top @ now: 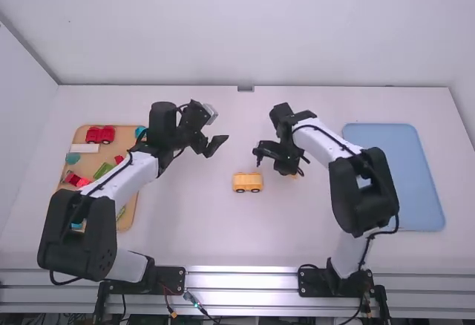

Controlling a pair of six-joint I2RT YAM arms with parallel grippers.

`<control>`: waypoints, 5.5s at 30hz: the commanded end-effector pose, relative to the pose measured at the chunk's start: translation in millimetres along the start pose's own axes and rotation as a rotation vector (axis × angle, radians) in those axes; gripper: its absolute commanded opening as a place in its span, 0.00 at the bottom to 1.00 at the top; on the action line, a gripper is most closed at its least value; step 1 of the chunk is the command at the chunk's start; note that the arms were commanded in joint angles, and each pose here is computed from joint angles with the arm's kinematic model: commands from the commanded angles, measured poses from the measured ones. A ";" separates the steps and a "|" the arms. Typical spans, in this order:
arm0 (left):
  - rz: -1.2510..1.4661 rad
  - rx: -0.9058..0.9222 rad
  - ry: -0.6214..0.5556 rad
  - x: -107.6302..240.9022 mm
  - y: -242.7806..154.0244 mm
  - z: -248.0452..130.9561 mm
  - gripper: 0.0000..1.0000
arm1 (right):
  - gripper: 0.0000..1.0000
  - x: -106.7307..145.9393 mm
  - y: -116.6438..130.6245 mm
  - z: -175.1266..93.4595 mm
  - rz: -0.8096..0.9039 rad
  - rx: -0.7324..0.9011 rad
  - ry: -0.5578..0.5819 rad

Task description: Assemble lego blocks to make yellow taxi

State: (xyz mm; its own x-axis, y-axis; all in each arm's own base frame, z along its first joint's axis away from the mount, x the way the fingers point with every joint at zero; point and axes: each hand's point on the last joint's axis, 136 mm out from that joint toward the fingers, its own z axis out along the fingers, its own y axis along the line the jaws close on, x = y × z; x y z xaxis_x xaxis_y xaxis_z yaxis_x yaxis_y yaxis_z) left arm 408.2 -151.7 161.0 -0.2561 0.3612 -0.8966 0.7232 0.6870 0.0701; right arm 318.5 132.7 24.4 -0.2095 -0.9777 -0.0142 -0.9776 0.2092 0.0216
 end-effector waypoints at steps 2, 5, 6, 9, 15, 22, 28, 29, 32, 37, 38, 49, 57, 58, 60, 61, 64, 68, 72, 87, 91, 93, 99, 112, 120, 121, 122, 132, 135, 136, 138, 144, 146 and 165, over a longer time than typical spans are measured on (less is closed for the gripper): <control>0.011 -0.022 -0.004 -2.9 9.5 -2.0 0.99 | 0.00 6.5 -2.0 13.0 -0.097 -0.018 0.050; 0.009 -0.026 -0.004 -2.3 11.5 -2.9 0.99 | 0.00 7.2 -0.3 21.5 -0.110 -0.040 0.057; 0.009 -0.025 -0.003 -2.3 11.0 -2.7 0.99 | 0.00 7.2 0.2 22.9 -0.110 -0.044 0.058; 0.008 -0.028 -0.004 -2.0 12.4 -3.3 0.99 | 0.01 8.4 1.5 28.6 -0.100 -0.058 0.067; 0.008 -0.029 -0.005 -2.2 12.6 -3.4 0.99 | 0.00 -0.2 1.1 31.3 -0.068 -0.038 0.064; -0.008 -0.038 -0.002 -0.6 16.5 -5.2 0.99 | 0.00 -18.0 15.2 36.6 -0.142 -0.023 0.074; -0.013 -0.042 0.001 1.1 18.6 -6.3 0.99 | 0.00 -10.5 17.5 56.2 -0.178 0.034 0.121; -0.012 -0.042 0.001 0.9 18.5 -6.2 0.99 | 0.00 -9.3 20.3 58.3 -0.193 0.031 0.127; -0.009 -0.036 0.000 0.0 16.0 -5.1 0.99 | 0.00 -7.4 18.3 59.4 -0.190 0.043 0.135; -0.010 -0.035 -0.001 -0.2 15.8 -5.1 0.99 | 0.00 -8.2 17.8 57.1 -0.189 0.038 0.133; -0.010 -0.035 -0.001 -0.1 15.9 -5.2 0.99 | 0.00 -8.5 17.6 56.8 -0.188 0.038 0.132; -0.010 -0.036 0.000 0.1 16.0 -5.1 0.99 | 0.99 -13.7 11.1 54.1 -0.161 0.071 0.113; -0.009 -0.037 0.000 0.0 16.3 -5.2 0.99 | 0.99 -37.8 4.4 1.5 -0.163 0.150 -0.067; -0.009 -0.037 0.000 -0.1 16.2 -5.1 0.99 | 0.99 -40.9 3.3 -11.7 -0.162 0.163 -0.115; -0.010 -0.035 0.001 0.2 15.8 -5.1 0.99 | 0.99 -44.5 0.1 -35.9 -0.142 0.176 -0.219; -0.010 -0.035 0.002 0.6 15.5 -4.9 0.99 | 0.99 -45.6 0.4 -46.9 -0.153 0.168 -0.281; -0.011 -0.034 0.004 1.4 15.1 -4.9 0.99 | 0.99 -46.5 1.4 -66.2 -0.173 0.126 -0.437; -0.016 -0.029 0.006 2.1 14.0 -4.8 0.99 | 0.99 -36.7 -1.3 -79.2 -0.133 0.050 -0.623; 0.028 0.021 0.011 5.2 5.0 -5.0 0.99 | 0.99 -19.1 -6.4 -76.0 -0.043 0.014 -0.751; 0.158 0.447 -0.122 25.6 -62.0 10.1 0.99 | 0.99 6.8 -10.0 -8.2 -0.047 0.221 -0.846; 0.132 0.558 -0.184 36.3 -74.6 18.2 0.99 | 0.99 0.7 -0.2 -0.5 -0.042 0.231 -0.883; 0.126 0.594 -0.209 39.9 -78.2 20.5 0.99 | 0.99 -2.7 6.8 -2.7 -0.047 0.203 -0.919; 0.136 0.661 -0.218 52.3 -96.6 32.3 0.99 | 0.99 -1.3 14.9 -12.0 -0.096 0.164 -1.034; 0.189 0.683 -0.116 72.5 -124.1 43.6 0.99 | 0.99 -1.4 8.5 25.1 -0.105 0.011 -1.066; 0.224 0.684 -0.123 87.3 -131.7 39.0 0.99 | 0.90 4.2 8.2 38.1 -0.168 -0.054 -1.040; 0.244 0.674 -0.140 88.8 -132.3 38.7 0.99 | 0.89 6.0 6.7 41.0 -0.151 -0.065 -1.052; 0.255 0.670 -0.150 89.2 -132.7 38.4 0.99 | 0.88 6.4 6.3 42.8 -0.147 -0.067 -1.056; 0.197 0.600 -0.145 86.9 -124.2 44.1 0.99 | 0.63 14.7 8.5 52.0 -0.121 -0.072 -1.072; 0.210 0.605 -0.153 86.4 -125.1 43.5 0.99 | 0.50 14.9 9.8 53.8 -0.123 -0.066 -1.072; 0.206 0.604 -0.151 86.6 -124.9 43.6 0.99 | 0.49 14.4 10.3 54.7 -0.122 -0.065 -1.072; 0.205 0.603 -0.149 87.2 -124.9 43.7 0.99 | 0.45 12.3 12.6 57.2 -0.136 -0.060 -1.070; 0.195 0.608 -0.139 89.1 -125.8 43.2 0.99 | 0.29 13.7 15.0 62.1 -0.139 -0.060 -1.047; 0.183 0.610 -0.125 92.2 -126.4 43.2 0.99 | 0.29 13.2 14.7 61.1 -0.138 -0.062 -1.051; 0.250 0.609 -0.030 147.4 -146.8 76.5 0.99 | 0.28 -4.0 20.4 22.3 -0.232 -0.186 -1.082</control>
State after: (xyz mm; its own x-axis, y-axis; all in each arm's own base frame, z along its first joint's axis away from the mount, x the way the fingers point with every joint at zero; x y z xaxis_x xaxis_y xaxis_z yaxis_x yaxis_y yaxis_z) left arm 318.4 -247.8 -2.3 0.0261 0.4383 -0.8984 0.9926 0.0951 0.0752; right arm 293.3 136.8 -1.6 -0.0641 -0.4600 -0.8856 -0.9948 -0.0404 0.0930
